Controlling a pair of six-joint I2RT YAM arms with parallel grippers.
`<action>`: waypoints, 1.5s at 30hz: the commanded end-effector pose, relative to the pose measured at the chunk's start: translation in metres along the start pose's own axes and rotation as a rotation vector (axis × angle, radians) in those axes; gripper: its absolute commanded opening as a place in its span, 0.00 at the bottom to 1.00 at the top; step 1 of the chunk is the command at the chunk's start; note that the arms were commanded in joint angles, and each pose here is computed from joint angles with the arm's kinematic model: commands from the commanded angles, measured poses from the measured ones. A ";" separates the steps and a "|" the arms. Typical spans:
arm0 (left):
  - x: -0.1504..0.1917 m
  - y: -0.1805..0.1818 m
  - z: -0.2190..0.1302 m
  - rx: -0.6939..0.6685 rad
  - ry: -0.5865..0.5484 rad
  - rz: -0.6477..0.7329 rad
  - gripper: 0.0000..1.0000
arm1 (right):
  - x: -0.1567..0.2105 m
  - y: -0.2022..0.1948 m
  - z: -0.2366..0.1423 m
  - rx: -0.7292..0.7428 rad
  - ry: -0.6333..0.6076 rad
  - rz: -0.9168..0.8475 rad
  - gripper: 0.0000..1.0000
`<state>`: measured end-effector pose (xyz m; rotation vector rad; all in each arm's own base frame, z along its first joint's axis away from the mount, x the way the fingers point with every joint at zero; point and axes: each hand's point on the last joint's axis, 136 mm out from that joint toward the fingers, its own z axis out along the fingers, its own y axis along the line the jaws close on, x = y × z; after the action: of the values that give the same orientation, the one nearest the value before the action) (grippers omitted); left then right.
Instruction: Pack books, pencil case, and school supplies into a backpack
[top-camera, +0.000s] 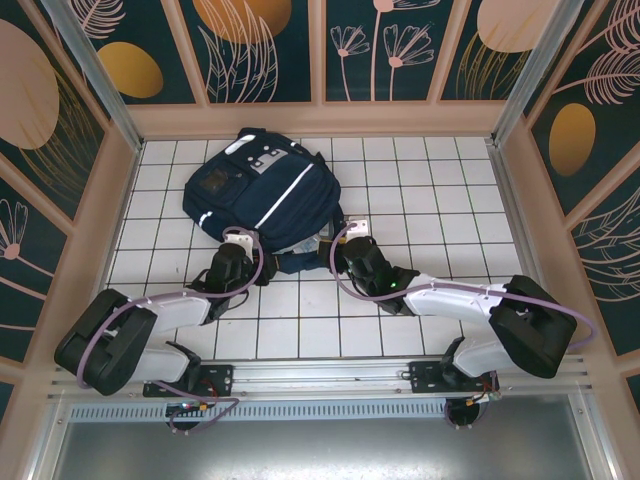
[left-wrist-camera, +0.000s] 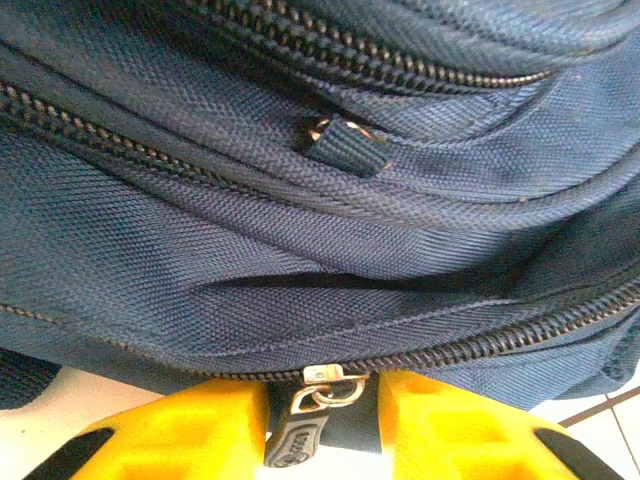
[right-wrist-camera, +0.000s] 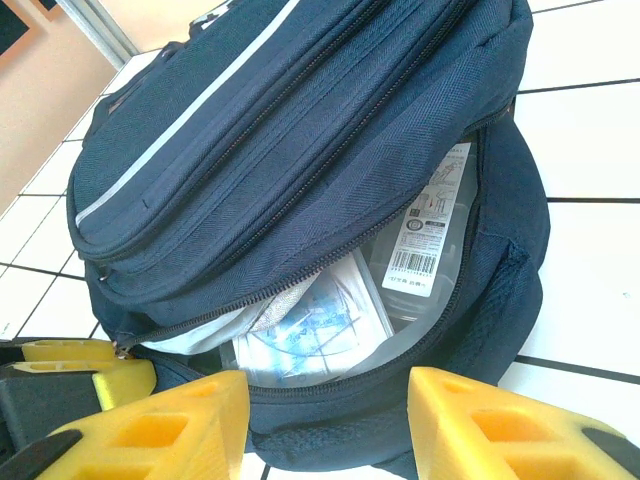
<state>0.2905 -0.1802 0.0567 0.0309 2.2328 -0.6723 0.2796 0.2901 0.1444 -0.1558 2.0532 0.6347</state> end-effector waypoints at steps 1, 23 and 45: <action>-0.006 -0.017 -0.006 0.088 -0.024 0.009 0.32 | -0.006 0.001 -0.002 -0.019 -0.029 0.033 0.46; 0.006 -0.015 -0.010 0.096 0.005 -0.067 0.00 | -0.004 0.000 0.005 -0.005 -0.021 0.037 0.47; 0.010 -0.020 -0.017 0.020 0.025 -0.005 0.00 | -0.066 -0.063 0.101 -0.082 0.143 0.339 0.72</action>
<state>0.2687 -0.1815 0.0613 -0.0019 2.2487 -0.6812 0.4170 0.2580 0.1345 0.1276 2.1716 0.7995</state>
